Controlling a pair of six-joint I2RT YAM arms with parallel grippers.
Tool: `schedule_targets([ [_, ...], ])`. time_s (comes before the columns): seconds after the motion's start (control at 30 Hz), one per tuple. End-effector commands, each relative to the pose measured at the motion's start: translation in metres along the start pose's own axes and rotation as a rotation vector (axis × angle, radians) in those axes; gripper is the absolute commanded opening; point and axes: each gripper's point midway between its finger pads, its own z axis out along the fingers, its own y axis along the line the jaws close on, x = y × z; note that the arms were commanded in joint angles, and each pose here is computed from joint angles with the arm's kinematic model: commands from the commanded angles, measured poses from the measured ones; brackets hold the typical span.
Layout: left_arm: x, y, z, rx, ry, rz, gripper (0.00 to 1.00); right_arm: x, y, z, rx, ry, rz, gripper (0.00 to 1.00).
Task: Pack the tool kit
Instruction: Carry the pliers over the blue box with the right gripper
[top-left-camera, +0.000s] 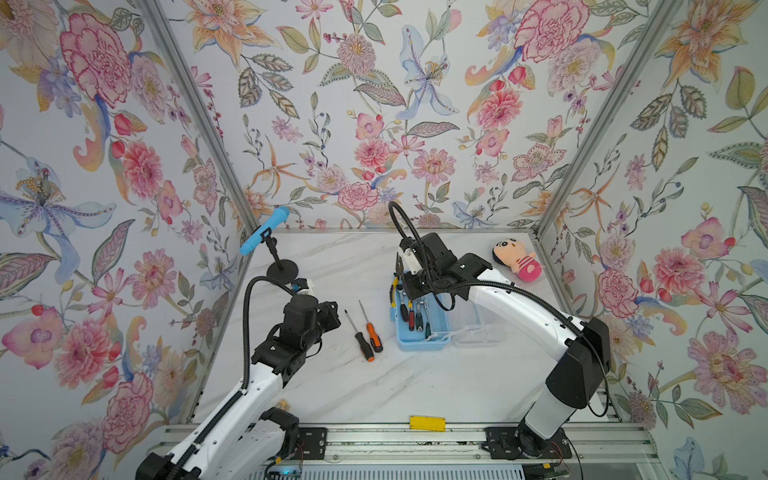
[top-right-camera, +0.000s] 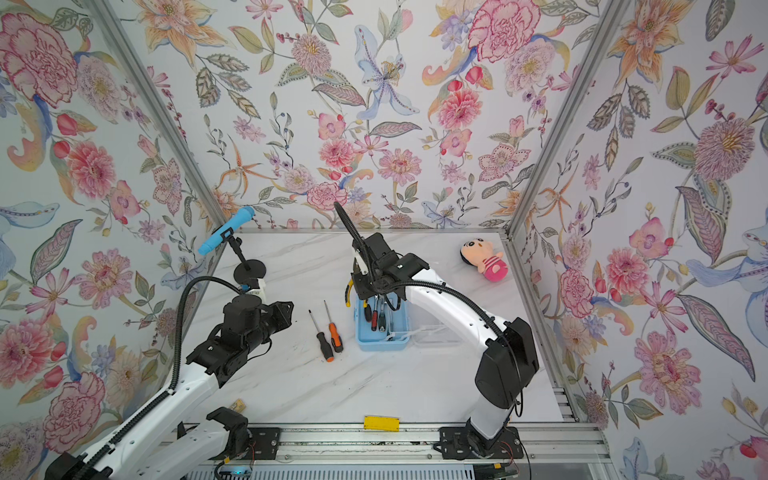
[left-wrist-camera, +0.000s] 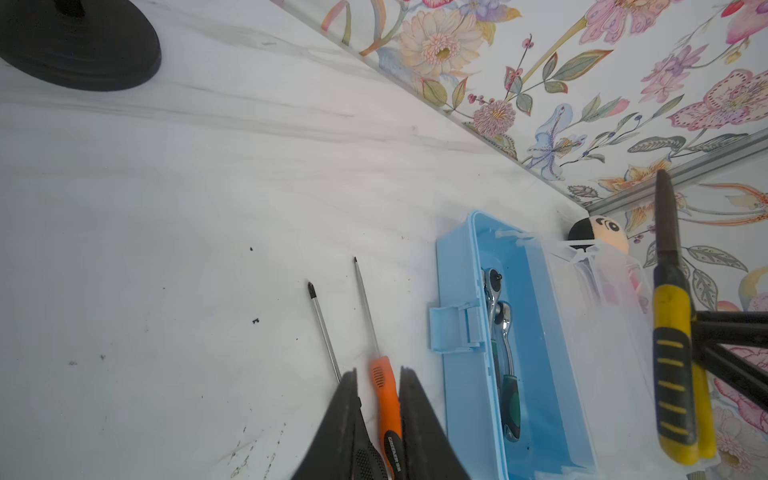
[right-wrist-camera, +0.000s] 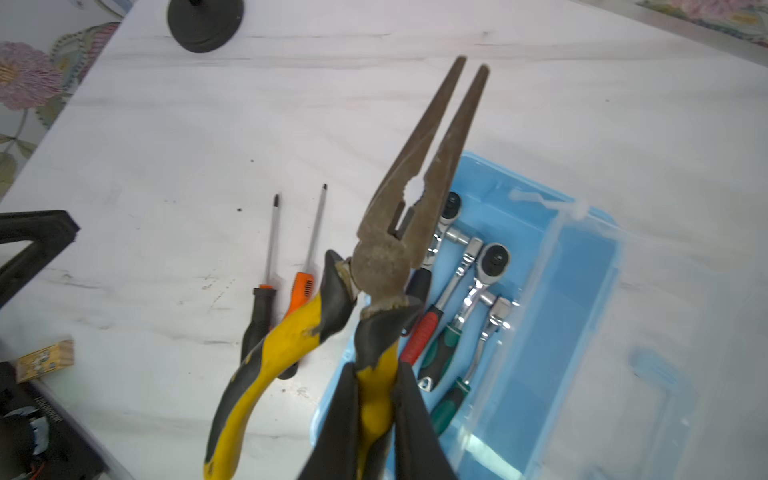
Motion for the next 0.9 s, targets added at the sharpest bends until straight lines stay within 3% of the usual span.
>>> schedule_targets([
  [0.0,0.000,-0.008,0.009,0.059,-0.008,-0.016,0.22,0.024,-0.034,0.004,0.090,0.064,-0.011,0.00],
  [0.23,0.010,-0.004,0.020,0.060,0.024,-0.020,0.21,0.056,-0.086,0.025,0.212,0.163,0.024,0.00],
  [0.73,0.021,0.003,0.029,0.043,0.049,-0.026,0.21,0.078,-0.111,0.043,0.269,0.236,0.044,0.00],
  [0.8,0.022,0.003,0.030,0.040,0.054,-0.022,0.22,0.076,-0.110,0.043,0.269,0.230,0.052,0.10],
  [0.87,0.022,0.003,0.031,0.039,0.055,-0.021,0.22,0.072,-0.109,0.042,0.272,0.225,0.056,0.30],
])
